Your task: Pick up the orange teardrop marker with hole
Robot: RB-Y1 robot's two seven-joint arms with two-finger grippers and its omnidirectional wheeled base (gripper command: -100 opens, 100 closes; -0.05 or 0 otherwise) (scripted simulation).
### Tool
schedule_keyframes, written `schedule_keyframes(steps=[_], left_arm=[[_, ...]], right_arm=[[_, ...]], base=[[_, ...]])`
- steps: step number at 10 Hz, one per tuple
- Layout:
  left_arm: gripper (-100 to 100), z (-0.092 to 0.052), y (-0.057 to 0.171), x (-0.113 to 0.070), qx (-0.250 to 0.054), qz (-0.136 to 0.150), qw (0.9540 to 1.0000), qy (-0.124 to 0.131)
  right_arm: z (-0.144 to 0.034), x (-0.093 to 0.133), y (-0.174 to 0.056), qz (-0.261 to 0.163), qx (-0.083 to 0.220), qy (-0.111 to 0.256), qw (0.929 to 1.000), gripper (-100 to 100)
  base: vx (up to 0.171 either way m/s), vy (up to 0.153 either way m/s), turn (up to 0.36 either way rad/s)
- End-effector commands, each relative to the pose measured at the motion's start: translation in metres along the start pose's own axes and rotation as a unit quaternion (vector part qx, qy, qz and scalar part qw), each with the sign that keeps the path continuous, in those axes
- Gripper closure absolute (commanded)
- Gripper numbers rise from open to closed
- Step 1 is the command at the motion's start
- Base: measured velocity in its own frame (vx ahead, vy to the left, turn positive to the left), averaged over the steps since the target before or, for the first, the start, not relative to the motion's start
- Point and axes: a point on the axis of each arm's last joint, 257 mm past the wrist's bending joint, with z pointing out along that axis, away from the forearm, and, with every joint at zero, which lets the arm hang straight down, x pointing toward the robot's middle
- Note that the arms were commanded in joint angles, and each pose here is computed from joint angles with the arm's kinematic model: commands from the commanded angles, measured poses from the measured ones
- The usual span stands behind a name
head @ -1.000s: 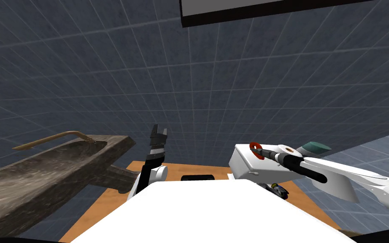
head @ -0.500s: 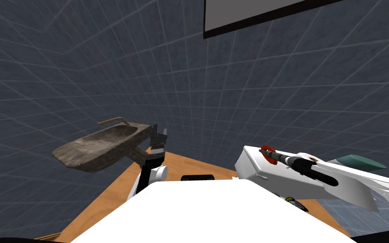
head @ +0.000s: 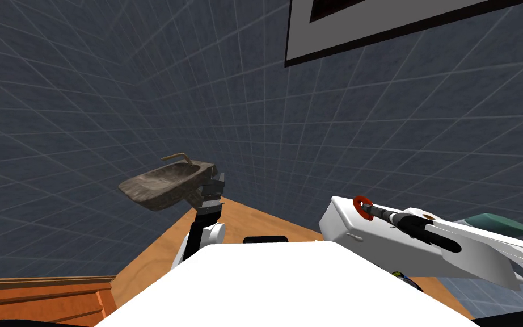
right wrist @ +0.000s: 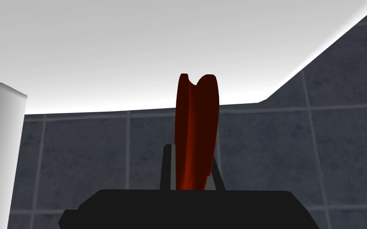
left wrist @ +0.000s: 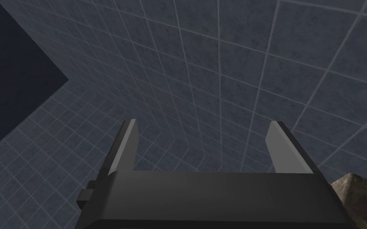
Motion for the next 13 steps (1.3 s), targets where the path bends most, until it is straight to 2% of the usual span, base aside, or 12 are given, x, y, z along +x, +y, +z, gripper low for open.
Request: schedule_keyframes(steps=[1,3,4,5,9,13], left_arm=[[0,0.000,0.000,0.000,0.000,0.000,1.0000,0.000],[0,0.000,0.000,0.000,0.000,0.000,1.0000,0.000],[0,0.000,0.000,0.000,0.000,0.000,1.0000,0.000],[0,0.000,0.000,0.000,0.000,0.000,1.0000,0.000],[0,0.000,0.000,0.000,0.000,0.000,1.0000,0.000],[0,0.000,0.000,0.000,0.000,0.000,1.0000,0.000]], right_arm=[[0.000,0.000,0.000,0.000,0.000,0.000,1.0000,100],[0.000,0.000,0.000,0.000,0.000,0.000,1.0000,100],[0.000,0.000,0.000,0.000,0.000,0.000,1.0000,0],[0.000,0.000,0.007,-0.005,-0.007,0.001,1.0000,100],[-0.005,0.002,0.068,-0.056,-0.066,0.007,0.9962,100],[-0.017,0.006,0.126,-0.107,-0.123,0.009,0.9865,100]], base=[[0.000,0.000,0.000],[0.000,0.000,0.000],[0.000,0.000,0.000],[0.056,-0.039,-0.264],[0.172,-0.017,-0.421],[0.181,-0.010,-0.380]])
